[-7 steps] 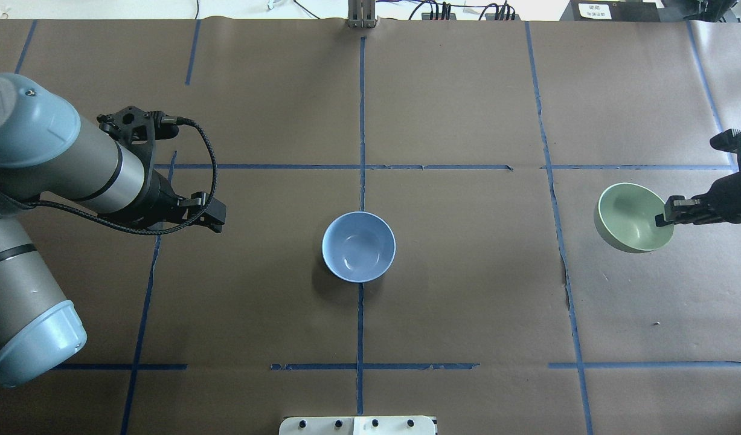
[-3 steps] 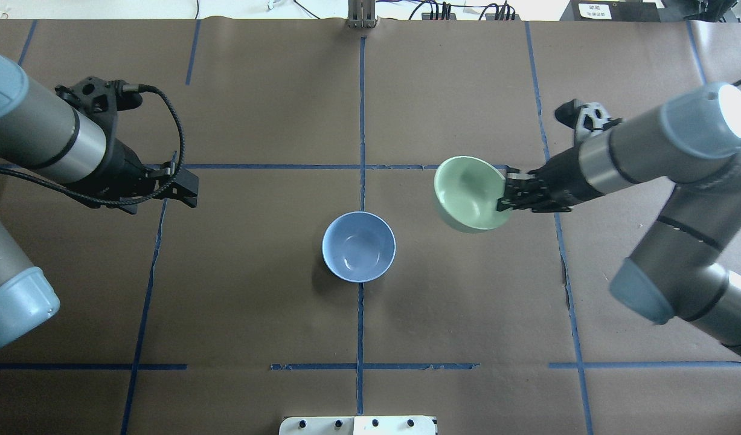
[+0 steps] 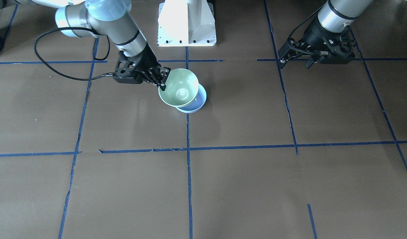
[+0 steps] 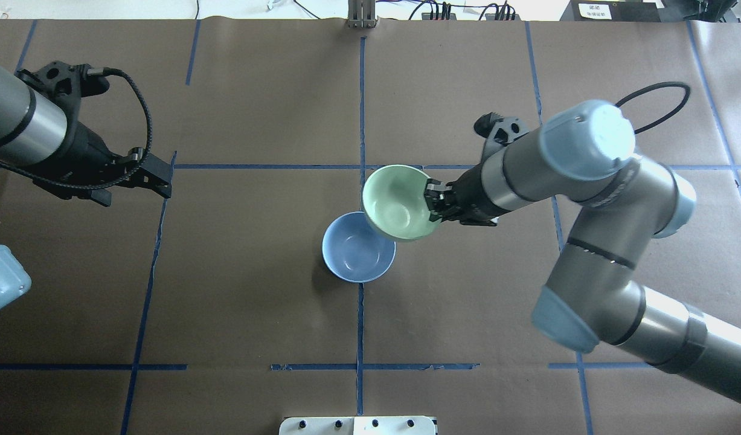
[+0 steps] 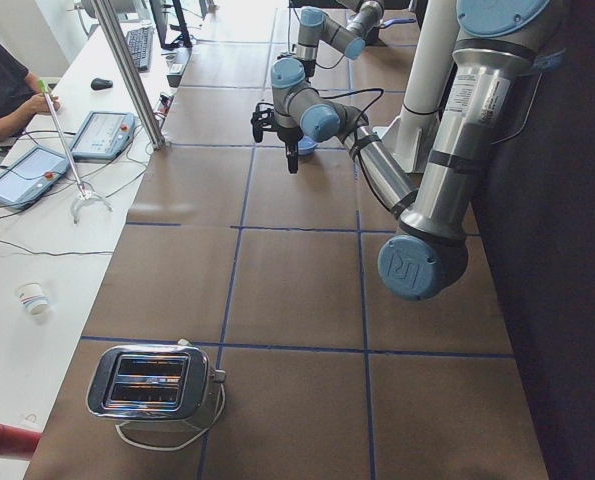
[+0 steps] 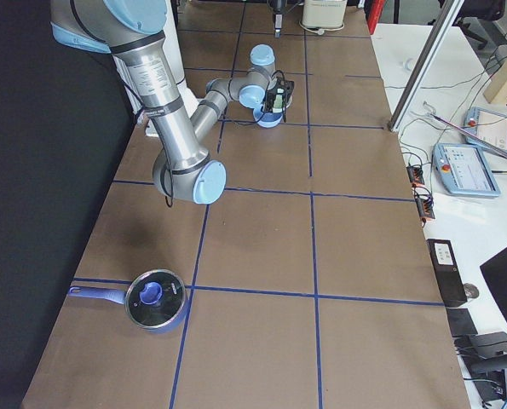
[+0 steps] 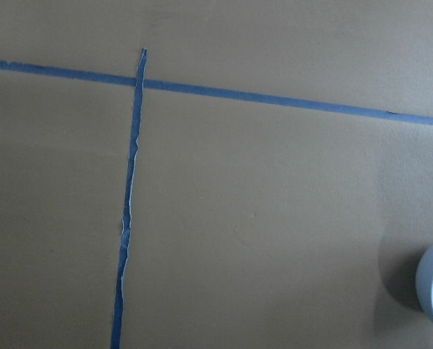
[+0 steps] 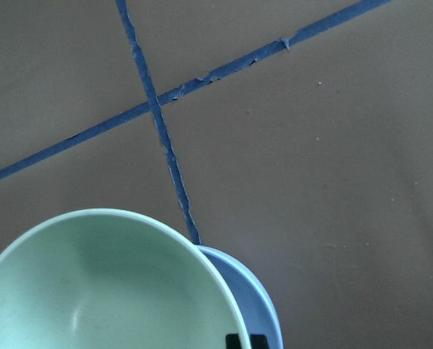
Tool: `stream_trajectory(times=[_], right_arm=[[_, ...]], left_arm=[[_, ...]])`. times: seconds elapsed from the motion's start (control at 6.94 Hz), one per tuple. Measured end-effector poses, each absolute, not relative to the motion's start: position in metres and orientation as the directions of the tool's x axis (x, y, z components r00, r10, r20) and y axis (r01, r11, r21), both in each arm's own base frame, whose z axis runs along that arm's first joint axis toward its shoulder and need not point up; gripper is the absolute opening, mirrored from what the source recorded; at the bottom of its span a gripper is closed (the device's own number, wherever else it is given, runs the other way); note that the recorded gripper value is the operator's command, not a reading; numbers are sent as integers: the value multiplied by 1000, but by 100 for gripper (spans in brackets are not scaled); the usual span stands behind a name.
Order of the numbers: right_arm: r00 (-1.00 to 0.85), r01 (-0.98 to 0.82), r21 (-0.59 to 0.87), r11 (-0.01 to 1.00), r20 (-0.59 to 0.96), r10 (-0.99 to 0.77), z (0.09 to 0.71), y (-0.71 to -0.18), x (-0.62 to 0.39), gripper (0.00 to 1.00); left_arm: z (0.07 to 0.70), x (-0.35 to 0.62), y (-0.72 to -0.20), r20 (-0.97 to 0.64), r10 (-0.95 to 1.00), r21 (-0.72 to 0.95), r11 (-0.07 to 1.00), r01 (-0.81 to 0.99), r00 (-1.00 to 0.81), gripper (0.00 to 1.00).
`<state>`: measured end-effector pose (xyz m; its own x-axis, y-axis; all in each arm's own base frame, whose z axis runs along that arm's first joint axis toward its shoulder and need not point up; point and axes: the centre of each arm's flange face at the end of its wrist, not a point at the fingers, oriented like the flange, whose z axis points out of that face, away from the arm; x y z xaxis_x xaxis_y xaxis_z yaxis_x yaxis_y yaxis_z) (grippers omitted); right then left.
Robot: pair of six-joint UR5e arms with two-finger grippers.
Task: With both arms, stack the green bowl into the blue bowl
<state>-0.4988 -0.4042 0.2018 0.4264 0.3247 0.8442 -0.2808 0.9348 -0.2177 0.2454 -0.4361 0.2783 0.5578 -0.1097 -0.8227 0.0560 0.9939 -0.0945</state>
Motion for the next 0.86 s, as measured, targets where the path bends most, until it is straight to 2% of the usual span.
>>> stream_trajectory(times=[0.86], right_arm=[[477,-332,-208,920,805,354,213,-382,-541,0]], left_arm=[[276,239,-436,-833,-124,-114,992,52,539,100]])
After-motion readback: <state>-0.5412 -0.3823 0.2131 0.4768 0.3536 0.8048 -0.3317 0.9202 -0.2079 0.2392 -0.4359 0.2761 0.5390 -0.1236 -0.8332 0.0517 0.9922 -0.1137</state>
